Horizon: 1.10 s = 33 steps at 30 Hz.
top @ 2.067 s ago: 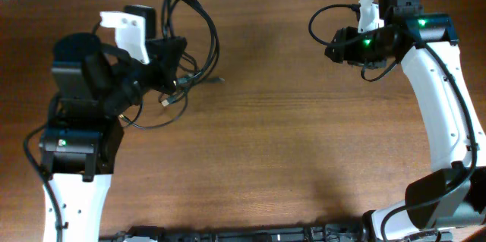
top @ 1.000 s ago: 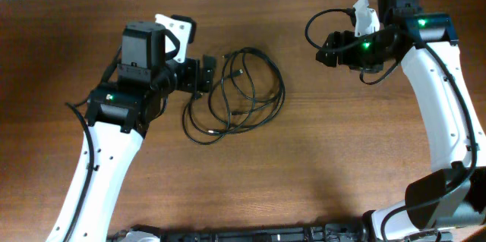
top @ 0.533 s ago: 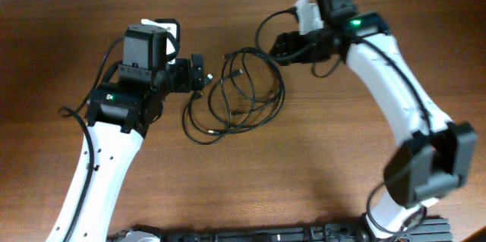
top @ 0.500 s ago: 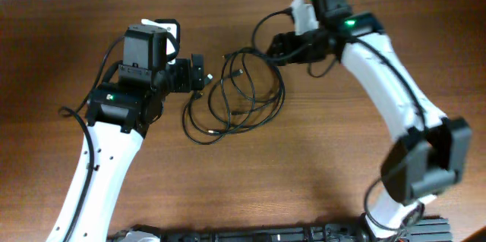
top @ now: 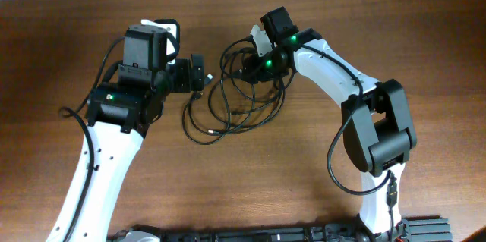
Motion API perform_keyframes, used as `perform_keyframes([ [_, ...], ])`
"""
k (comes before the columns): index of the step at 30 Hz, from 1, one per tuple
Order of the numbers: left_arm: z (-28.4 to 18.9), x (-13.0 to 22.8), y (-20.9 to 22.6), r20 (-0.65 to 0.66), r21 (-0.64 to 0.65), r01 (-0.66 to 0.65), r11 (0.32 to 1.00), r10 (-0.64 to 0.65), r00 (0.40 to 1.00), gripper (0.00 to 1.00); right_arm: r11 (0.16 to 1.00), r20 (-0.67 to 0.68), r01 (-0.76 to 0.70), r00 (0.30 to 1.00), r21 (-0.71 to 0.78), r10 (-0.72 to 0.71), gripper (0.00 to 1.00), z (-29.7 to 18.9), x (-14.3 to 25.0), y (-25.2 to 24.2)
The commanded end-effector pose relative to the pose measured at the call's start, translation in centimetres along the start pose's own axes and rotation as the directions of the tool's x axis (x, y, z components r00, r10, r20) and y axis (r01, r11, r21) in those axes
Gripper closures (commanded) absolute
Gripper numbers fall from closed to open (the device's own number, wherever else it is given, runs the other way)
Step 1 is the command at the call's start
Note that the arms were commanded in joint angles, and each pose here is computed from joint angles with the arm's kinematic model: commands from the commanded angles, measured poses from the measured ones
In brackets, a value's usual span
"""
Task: Untangle cables
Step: 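Reach the right gripper to the cable pile and grasp one cable, then pull the grasped cable up and far right with the right gripper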
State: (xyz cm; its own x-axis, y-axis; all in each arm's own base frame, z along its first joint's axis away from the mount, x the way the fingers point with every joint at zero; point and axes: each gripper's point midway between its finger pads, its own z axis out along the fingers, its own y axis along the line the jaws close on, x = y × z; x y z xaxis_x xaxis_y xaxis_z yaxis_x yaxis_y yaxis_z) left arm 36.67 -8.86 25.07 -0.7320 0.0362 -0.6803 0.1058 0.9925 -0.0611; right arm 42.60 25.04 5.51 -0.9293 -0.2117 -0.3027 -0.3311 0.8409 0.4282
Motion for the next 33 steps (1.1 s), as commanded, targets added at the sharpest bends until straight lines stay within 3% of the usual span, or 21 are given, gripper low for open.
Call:
perform_keyframes([
  [1,-0.4,-0.7,0.2,0.021,-0.012,0.015,1.000,-0.015,1.000,0.01,1.000,0.004,0.011,1.000,0.013,-0.011,0.49,0.8,-0.2,-0.2],
  [7,-0.4,-0.7,0.2,0.021,-0.012,0.016,1.000,-0.015,1.000,0.01,0.999,-0.019,0.031,0.999,0.012,-0.031,0.57,2.4,0.5,0.5],
  [10,-0.4,-0.7,0.2,0.021,-0.012,0.015,1.000,-0.015,1.000,0.01,0.999,-0.028,0.031,0.999,0.014,-0.031,0.96,2.8,0.7,0.4],
  [15,-0.4,-0.7,0.2,0.021,-0.012,0.016,1.000,-0.015,1.000,0.01,0.998,-0.039,0.051,0.998,0.024,-0.050,0.96,2.1,0.8,0.0],
  [18,-0.4,-0.7,0.2,0.020,-0.012,0.015,1.000,-0.015,1.000,0.01,0.998,-0.029,0.016,0.999,0.055,-0.014,0.96,-1.5,-0.2,-0.7],
  [22,-0.4,-0.7,0.2,0.021,-0.012,0.016,1.000,-0.015,1.000,0.01,0.998,0.058,0.037,0.997,0.058,-0.040,0.96,-8.0,-2.9,0.6],
  [26,-0.4,-0.7,0.2,0.020,-0.012,0.015,1.000,-0.015,1.000,0.01,0.992,0.244,0.113,0.962,0.055,-0.123,0.96,-17.5,-6.0,5.1],
  [33,-0.4,-0.7,0.2,0.020,-0.012,0.015,1.000,-0.015,1.000,0.01,0.973,0.498,0.220,0.838,0.067,-0.224,0.96,-29.7,-6.1,10.7],
])
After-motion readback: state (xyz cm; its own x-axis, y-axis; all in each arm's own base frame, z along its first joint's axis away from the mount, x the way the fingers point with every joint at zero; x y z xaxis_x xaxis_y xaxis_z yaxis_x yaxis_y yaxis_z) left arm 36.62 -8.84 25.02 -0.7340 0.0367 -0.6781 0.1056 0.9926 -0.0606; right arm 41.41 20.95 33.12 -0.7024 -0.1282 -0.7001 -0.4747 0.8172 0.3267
